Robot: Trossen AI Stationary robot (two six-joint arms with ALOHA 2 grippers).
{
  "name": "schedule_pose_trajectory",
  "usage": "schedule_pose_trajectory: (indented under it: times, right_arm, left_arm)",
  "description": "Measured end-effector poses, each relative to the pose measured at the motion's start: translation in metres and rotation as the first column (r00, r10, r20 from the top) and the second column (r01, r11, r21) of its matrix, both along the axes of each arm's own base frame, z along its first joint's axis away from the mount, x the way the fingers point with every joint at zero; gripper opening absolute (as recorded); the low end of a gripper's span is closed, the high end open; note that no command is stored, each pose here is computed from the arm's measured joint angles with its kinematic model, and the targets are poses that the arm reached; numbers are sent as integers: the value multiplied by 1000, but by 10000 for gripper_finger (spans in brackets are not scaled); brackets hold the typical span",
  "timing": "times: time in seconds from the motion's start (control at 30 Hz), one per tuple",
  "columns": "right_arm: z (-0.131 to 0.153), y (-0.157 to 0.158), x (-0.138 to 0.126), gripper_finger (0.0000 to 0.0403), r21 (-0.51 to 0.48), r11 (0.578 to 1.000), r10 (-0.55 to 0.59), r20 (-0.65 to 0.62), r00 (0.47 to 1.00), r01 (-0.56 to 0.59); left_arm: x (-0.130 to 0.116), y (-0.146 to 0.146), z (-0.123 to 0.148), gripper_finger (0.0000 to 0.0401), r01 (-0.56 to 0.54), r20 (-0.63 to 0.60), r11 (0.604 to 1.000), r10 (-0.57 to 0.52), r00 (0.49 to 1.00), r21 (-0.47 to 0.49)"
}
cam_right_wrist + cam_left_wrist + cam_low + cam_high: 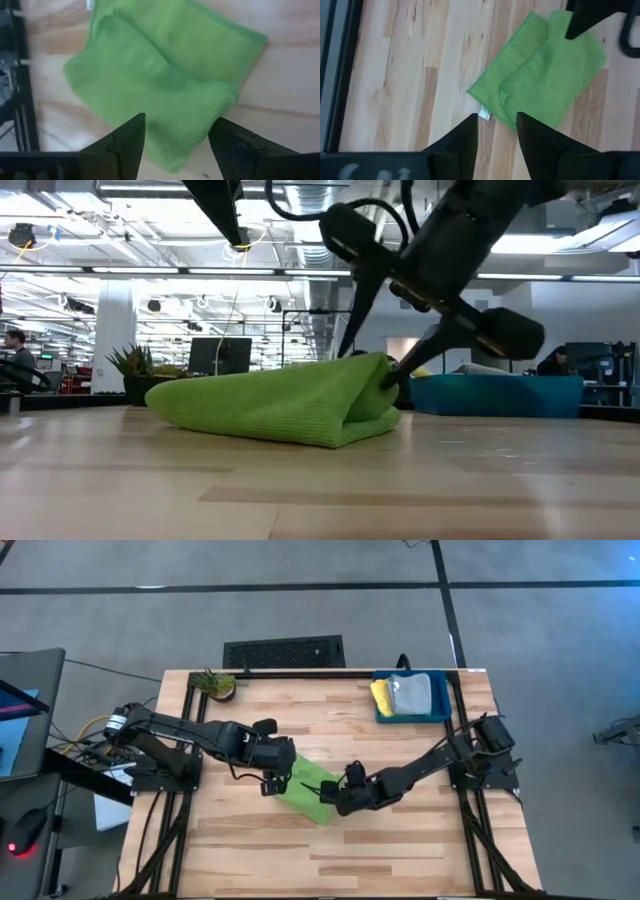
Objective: Fold microfiber towels
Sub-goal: Fold the green microfiber cloth
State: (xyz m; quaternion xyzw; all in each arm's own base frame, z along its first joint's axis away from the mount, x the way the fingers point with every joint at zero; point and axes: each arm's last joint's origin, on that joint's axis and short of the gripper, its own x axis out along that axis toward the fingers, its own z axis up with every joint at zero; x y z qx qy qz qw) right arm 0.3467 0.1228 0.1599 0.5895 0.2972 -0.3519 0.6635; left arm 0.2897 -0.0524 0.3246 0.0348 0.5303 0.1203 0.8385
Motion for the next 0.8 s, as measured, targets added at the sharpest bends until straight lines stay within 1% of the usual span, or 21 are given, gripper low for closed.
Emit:
schedule_pose_trajectory:
  times: [0.17, 0.27, 0.37, 0.43, 0.57, 0.6, 0.7, 0.8]
  right_arm:
    - [0, -9, 3, 234, -6, 1000, -18, -1, 1000, 18]
    - [0, -13, 5, 217, -26, 1000, 6, -4, 1000, -6]
    - [0, -14, 5, 173, -27, 1000, 3, -4, 1000, -4]
    - [0, -14, 5, 131, -36, 999, 15, -6, 1000, -15]
    - [1, -14, 5, 32, -85, 994, 70, -14, 997, -71]
    - [1, -14, 5, 18, -105, 991, 81, -15, 997, -82]
    - [2, -16, 8, 16, -153, 983, 103, 2, 995, -102]
    - [8, -16, 15, 12, -241, 957, 181, 64, 981, -161]
  left_arm:
    - [0, 0, 0, 128, -1, 0, 1000, 1, 1000, 1]
    - [0, 0, 0, 128, 7, -2, 1000, -7, 1000, 4]
    - [0, 0, 0, 128, 15, -4, 1000, -15, 1000, 9]
    - [0, 0, 0, 128, 16, -4, 1000, -16, 1000, 8]
    - [0, 0, 0, 128, 16, -5, 1000, -16, 1000, 9]
    - [0, 0, 0, 128, 16, -5, 1000, -16, 1000, 9]
    - [0, 0, 0, 128, 16, -5, 1000, -16, 1000, 9]
    - [0, 0, 0, 128, 23, -7, 1000, -23, 1000, 11]
